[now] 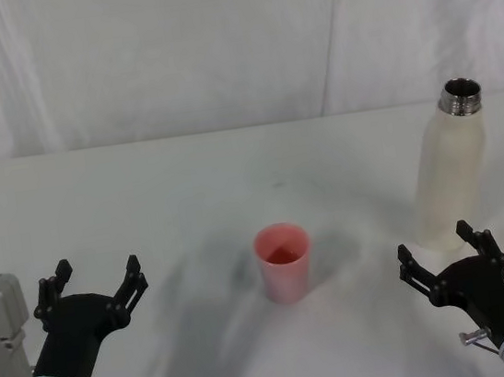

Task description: Grasp the thermos with one hand and pour water into the cup lid.

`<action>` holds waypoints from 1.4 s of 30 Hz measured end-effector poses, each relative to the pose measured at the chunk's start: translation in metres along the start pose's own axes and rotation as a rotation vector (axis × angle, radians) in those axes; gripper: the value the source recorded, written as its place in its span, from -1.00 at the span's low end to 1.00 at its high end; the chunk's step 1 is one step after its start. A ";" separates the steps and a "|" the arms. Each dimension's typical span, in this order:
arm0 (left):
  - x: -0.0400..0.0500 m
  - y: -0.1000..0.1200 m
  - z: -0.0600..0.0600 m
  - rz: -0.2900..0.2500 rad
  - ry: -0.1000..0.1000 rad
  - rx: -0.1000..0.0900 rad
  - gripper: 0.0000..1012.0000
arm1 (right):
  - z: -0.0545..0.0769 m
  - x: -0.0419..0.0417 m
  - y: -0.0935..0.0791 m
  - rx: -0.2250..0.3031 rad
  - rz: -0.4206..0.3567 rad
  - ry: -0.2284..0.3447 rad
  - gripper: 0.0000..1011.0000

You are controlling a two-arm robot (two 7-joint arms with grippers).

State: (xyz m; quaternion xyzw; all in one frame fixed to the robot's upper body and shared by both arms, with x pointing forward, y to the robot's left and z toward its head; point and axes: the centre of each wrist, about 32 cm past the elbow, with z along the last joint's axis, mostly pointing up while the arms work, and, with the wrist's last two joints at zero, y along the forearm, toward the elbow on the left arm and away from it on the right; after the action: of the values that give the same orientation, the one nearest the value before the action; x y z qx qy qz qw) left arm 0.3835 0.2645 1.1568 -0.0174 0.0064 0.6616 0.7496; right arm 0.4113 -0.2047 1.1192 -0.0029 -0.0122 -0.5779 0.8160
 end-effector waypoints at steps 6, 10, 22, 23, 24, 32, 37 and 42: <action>0.0000 0.000 0.000 0.000 0.000 0.000 0.98 | 0.000 0.0000 0.000 0.000 0.000 0.000 0.98; 0.0000 0.000 0.000 0.000 0.000 0.000 0.98 | 0.000 0.0000 0.000 0.000 0.000 0.000 0.98; 0.0000 0.000 0.000 0.000 0.000 0.000 0.98 | 0.000 0.0000 0.000 0.000 0.000 0.000 0.98; 0.0000 0.000 0.000 0.000 0.000 0.000 0.98 | 0.000 0.0000 0.000 0.000 0.000 0.000 0.98; 0.0000 0.000 0.000 0.000 0.000 0.000 0.98 | 0.000 0.0000 0.000 0.000 0.000 0.000 0.98; 0.0000 0.000 0.000 0.000 0.000 0.000 0.98 | 0.000 0.0000 0.000 0.000 0.000 0.000 0.98; 0.0000 0.000 0.000 0.000 0.000 0.000 0.98 | 0.000 0.0000 0.000 0.000 0.000 0.000 0.98; 0.0000 0.000 0.000 0.000 0.000 0.000 0.98 | 0.000 0.0000 0.000 0.000 0.000 0.000 0.98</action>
State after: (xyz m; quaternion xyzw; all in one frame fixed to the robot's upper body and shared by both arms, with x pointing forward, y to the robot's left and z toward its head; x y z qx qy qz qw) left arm 0.3835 0.2645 1.1568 -0.0174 0.0064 0.6616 0.7496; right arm 0.4113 -0.2047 1.1192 -0.0029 -0.0122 -0.5779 0.8160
